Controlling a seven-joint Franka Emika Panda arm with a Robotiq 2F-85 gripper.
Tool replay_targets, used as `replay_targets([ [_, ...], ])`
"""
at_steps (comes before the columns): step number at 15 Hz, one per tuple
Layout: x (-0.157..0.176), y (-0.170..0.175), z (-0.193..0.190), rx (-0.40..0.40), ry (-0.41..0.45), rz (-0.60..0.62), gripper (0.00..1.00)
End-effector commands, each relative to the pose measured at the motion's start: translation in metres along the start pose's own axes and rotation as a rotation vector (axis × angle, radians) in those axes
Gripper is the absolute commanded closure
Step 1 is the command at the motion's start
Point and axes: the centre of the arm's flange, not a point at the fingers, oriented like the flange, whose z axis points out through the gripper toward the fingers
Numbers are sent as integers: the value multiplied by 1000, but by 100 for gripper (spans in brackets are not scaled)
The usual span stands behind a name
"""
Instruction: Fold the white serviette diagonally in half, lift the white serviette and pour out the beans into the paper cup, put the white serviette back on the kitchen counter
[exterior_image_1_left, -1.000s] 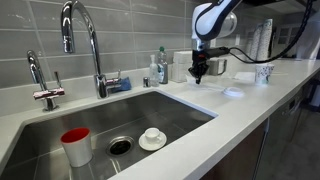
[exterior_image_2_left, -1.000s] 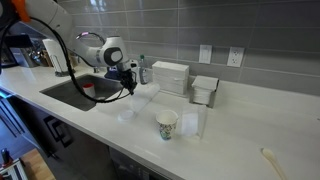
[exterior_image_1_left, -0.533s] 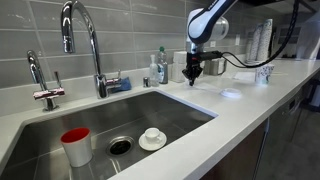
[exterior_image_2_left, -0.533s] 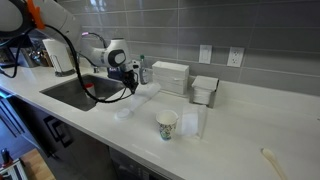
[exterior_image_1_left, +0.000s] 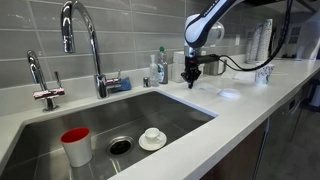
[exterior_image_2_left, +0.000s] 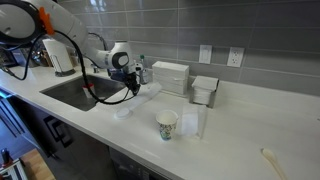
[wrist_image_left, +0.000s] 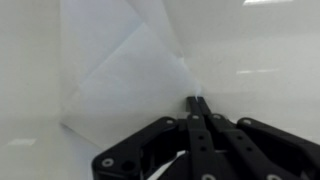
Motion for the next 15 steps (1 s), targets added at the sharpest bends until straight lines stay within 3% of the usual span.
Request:
replay_targets([
  [1,-2,12,12,-19,-56,-3,100],
  [8,-39,76,16,-46,-145,26,100],
  [15,-83,160,26,-56,-98,-10,100],
])
